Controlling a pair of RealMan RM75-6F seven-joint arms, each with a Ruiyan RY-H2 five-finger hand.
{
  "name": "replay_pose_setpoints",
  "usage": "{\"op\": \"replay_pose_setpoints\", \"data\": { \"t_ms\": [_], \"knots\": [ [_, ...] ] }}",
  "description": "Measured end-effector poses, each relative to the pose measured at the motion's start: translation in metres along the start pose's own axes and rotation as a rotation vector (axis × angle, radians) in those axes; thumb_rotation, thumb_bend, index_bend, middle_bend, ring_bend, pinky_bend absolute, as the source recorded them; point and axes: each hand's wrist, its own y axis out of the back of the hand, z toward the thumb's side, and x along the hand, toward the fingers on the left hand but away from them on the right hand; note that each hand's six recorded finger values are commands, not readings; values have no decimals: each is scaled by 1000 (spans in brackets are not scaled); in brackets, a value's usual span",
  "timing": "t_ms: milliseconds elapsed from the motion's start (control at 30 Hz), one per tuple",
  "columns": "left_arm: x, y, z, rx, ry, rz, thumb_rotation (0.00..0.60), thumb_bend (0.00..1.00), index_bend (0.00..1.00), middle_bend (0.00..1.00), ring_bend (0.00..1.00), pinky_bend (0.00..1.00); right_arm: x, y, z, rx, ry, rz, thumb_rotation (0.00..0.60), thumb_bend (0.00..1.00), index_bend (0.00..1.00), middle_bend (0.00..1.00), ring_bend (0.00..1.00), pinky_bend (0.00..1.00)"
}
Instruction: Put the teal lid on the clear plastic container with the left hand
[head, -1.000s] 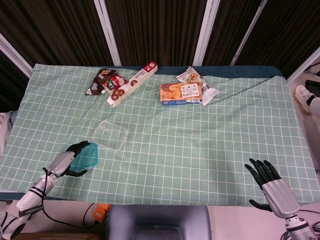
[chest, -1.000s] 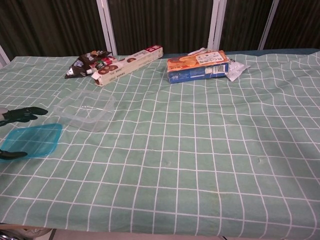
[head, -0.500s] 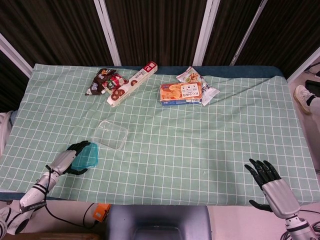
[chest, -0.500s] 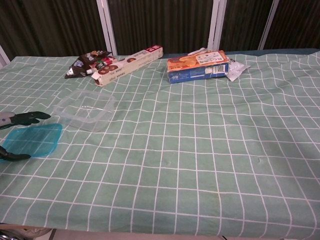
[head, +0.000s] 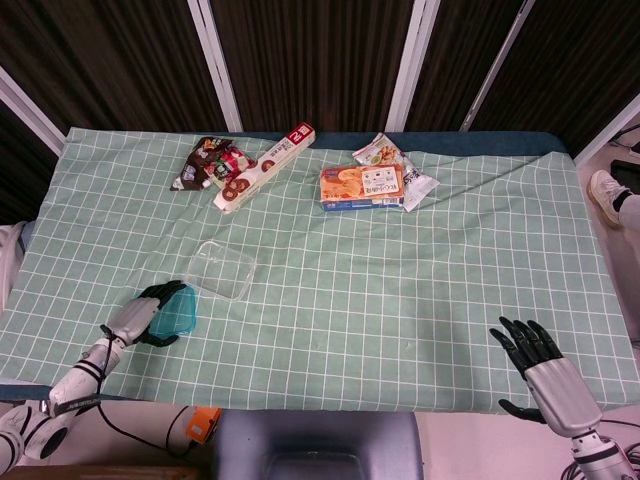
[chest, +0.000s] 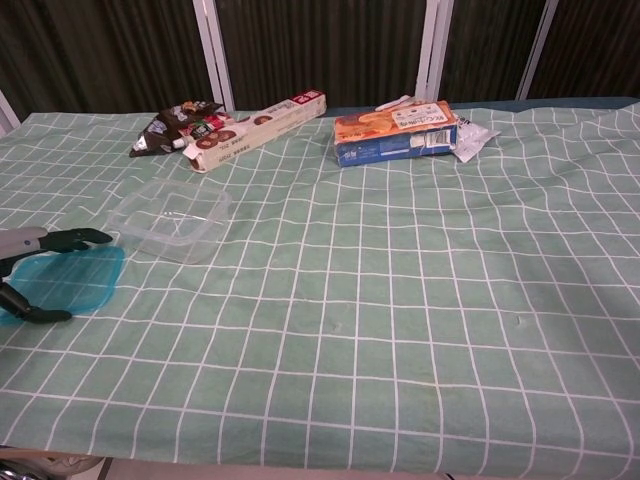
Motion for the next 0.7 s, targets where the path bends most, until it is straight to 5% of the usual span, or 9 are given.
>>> {"op": "replay_pose_setpoints", "data": {
  "t_ms": [333,700],
  "knots": [
    [2,-4,-4,39,34,-34,600,233,0,4,0,20,0,1,0,-2,0,-2,600,185,39,109,0,0],
    [0,-8,-9,77,77,-38,600,227,0,252,361,510,0,0,0,-2,0,-2,600,186,39,109,0,0]
  ]
}}
